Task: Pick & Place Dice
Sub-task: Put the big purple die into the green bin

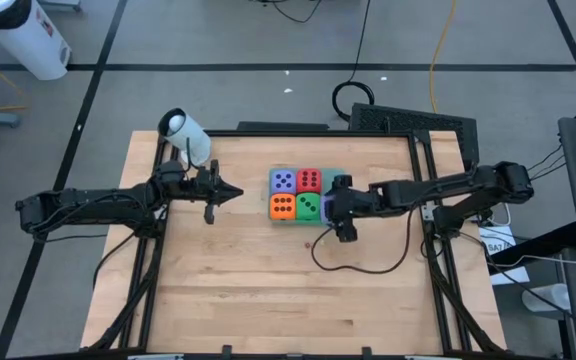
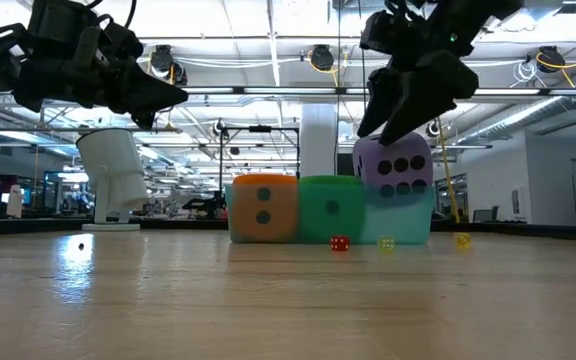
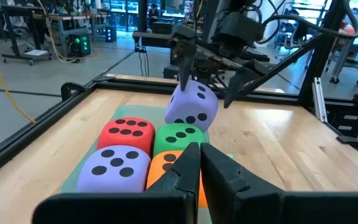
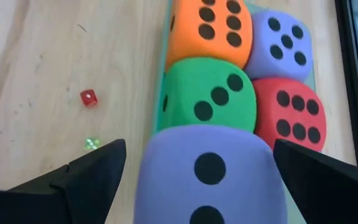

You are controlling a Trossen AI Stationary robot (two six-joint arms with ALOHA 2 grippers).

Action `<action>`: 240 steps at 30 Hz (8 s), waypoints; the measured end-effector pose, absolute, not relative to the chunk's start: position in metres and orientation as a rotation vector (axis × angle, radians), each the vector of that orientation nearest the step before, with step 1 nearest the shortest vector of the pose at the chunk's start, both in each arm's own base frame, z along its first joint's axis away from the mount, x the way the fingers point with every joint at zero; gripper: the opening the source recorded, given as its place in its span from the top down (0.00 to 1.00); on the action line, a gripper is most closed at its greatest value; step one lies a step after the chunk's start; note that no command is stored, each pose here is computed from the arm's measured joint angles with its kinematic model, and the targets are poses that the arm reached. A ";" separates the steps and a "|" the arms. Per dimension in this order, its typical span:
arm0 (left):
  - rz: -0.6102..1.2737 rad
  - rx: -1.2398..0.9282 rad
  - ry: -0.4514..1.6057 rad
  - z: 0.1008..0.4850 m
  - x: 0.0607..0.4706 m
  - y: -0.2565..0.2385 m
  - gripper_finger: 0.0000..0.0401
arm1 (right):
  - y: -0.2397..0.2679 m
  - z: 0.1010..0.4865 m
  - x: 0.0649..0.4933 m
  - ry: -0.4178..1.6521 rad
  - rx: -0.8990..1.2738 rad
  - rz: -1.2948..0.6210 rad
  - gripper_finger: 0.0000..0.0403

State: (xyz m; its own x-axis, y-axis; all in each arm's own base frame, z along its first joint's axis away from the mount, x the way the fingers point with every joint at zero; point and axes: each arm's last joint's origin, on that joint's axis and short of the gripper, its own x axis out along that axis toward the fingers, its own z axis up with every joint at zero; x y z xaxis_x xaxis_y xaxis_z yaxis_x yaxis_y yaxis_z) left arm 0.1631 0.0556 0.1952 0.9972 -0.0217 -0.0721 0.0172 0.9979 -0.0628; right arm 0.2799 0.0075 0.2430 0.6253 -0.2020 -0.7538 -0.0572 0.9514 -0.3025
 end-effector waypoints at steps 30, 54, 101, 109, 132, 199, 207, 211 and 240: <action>0.009 -0.067 0.090 0.193 0.163 0.056 0.94 | -0.007 0.277 0.237 0.418 -0.035 -0.069 0.98; 0.043 -0.045 0.089 0.193 0.163 0.058 0.94 | -0.044 0.206 0.237 0.627 0.120 -0.129 1.00; 0.042 -0.046 0.054 0.197 0.163 0.058 0.94 | 0.024 0.155 0.270 0.790 0.024 0.010 1.00; 0.041 -0.049 0.053 0.197 0.163 0.058 0.94 | 0.025 0.137 0.269 0.893 0.056 0.011 1.00; 0.033 -0.079 0.056 0.197 0.163 0.057 0.94 | 0.037 0.226 0.272 0.404 0.036 0.046 1.00; 0.144 -0.299 0.657 0.126 0.279 0.045 0.94 | 0.046 0.192 0.269 0.658 0.071 -0.048 1.00; 0.158 -0.288 0.655 0.126 0.279 0.045 0.94 | 0.057 0.197 0.269 0.594 -0.044 -0.033 1.00; 0.160 -0.286 0.654 0.126 0.279 0.045 0.94 | 0.062 0.197 0.268 0.588 -0.046 -0.009 1.00; 0.173 -0.283 0.625 0.128 0.281 0.046 0.94 | 0.063 0.139 0.278 0.904 0.258 0.037 1.00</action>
